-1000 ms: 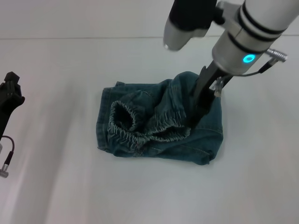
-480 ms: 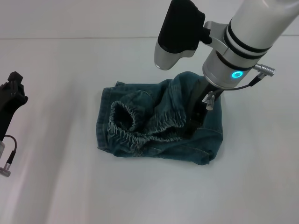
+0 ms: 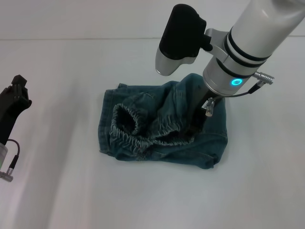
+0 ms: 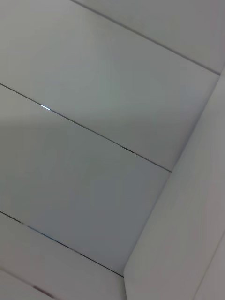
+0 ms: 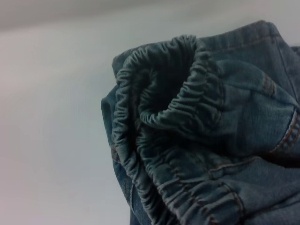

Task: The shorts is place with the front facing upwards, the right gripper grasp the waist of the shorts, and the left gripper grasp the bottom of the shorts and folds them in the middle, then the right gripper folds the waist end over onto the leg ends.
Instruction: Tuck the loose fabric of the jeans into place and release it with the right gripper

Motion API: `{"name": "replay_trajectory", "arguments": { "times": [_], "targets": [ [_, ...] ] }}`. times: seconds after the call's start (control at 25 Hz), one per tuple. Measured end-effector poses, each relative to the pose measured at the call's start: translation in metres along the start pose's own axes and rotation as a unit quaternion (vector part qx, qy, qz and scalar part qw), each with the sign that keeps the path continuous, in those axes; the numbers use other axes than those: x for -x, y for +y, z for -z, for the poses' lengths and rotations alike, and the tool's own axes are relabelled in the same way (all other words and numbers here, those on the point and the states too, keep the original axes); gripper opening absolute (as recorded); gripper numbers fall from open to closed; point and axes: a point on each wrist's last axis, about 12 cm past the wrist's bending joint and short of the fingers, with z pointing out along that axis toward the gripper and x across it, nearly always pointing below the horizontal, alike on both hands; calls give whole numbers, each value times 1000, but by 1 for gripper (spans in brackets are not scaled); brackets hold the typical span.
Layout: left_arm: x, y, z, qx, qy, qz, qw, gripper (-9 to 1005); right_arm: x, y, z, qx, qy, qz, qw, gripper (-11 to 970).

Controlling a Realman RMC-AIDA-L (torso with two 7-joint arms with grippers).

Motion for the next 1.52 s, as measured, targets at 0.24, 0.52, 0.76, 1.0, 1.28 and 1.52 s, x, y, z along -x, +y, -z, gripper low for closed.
{"name": "replay_trajectory", "arguments": {
  "times": [0.24,0.52,0.76,1.0,1.28,1.52],
  "targets": [
    [0,0,0,0,1,0,1000,12,1,-2,-1,-6,-4,0,1000,417],
    [0,0,0,0,1,0,1000,13,2,-3,0,-12,-10,1,1000,149],
    [-1,0,1,1,2,1,1000,13,12,-7,7,-40,-40,10,998,70],
    [-1,0,1,1,2,0,1000,12,27,-11,15,-60,-85,16,994,31],
    [-2,-1,-2,2,6,0,1000,13,49,-14,18,-86,-132,24,987,32],
    [-1,0,-2,5,4,1,1000,12,58,-14,2,-69,-172,-1,983,38]
  ]
}}
